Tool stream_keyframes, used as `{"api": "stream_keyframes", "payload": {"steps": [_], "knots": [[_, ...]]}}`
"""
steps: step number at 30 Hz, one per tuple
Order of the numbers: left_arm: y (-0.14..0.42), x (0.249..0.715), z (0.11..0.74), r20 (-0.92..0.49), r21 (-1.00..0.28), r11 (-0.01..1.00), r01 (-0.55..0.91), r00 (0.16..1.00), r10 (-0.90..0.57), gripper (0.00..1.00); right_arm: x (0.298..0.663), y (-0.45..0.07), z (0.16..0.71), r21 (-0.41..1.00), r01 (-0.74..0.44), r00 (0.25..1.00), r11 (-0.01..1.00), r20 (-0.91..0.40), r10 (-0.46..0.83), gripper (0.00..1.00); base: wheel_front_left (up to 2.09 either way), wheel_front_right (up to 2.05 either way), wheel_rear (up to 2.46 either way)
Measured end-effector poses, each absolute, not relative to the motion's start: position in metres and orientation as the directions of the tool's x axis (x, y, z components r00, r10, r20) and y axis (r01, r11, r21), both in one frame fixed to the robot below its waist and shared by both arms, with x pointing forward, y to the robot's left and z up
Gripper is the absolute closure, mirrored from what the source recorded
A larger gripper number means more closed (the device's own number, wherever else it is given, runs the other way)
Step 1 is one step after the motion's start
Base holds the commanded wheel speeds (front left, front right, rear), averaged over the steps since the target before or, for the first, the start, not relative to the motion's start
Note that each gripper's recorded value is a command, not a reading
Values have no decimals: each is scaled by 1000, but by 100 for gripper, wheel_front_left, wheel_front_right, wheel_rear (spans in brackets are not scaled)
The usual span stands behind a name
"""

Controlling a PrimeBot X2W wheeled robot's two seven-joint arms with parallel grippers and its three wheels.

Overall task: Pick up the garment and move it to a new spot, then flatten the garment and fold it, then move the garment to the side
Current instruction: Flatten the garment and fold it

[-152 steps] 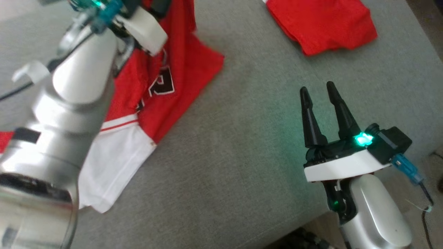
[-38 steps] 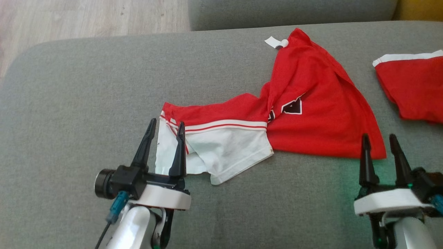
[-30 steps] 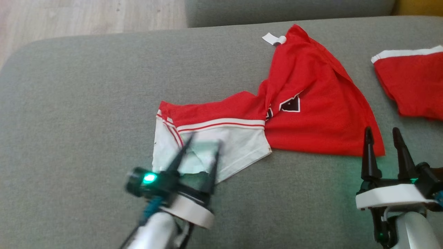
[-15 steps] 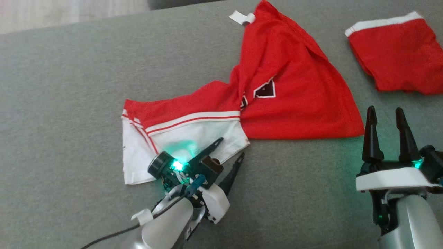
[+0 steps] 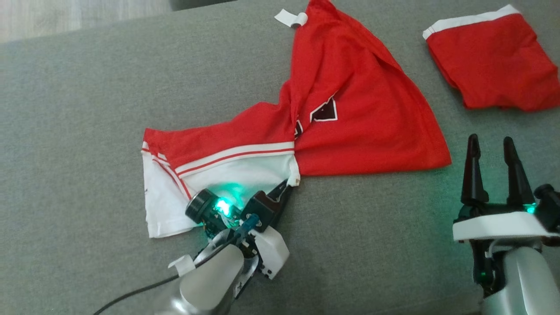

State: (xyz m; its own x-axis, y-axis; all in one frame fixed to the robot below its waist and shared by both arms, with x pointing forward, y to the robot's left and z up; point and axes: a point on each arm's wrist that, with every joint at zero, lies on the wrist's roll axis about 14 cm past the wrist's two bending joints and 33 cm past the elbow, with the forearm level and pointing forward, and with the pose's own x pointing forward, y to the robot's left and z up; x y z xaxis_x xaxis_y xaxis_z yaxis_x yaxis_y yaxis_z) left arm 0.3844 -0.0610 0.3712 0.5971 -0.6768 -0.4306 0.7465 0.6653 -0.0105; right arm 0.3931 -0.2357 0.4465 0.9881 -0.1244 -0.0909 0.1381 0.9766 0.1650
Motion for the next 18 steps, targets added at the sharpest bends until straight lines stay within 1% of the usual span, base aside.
{"api": "stream_keyframes", "payload": {"steps": [6,13,18], "knots": [[-57,380,380,-413,11,663,749,607,-679,100,394,-234,453,174,130,990,976,-72,-119,0,0,0,0],[-45,388,412,-320,42,700,713,673,-667,100,397,-221,464,187,90,996,978,-39,-84,0,0,0,0],[-15,413,445,-248,86,753,653,745,-619,100,401,-211,471,194,58,998,979,-20,-55,0,0,0,0]]}}
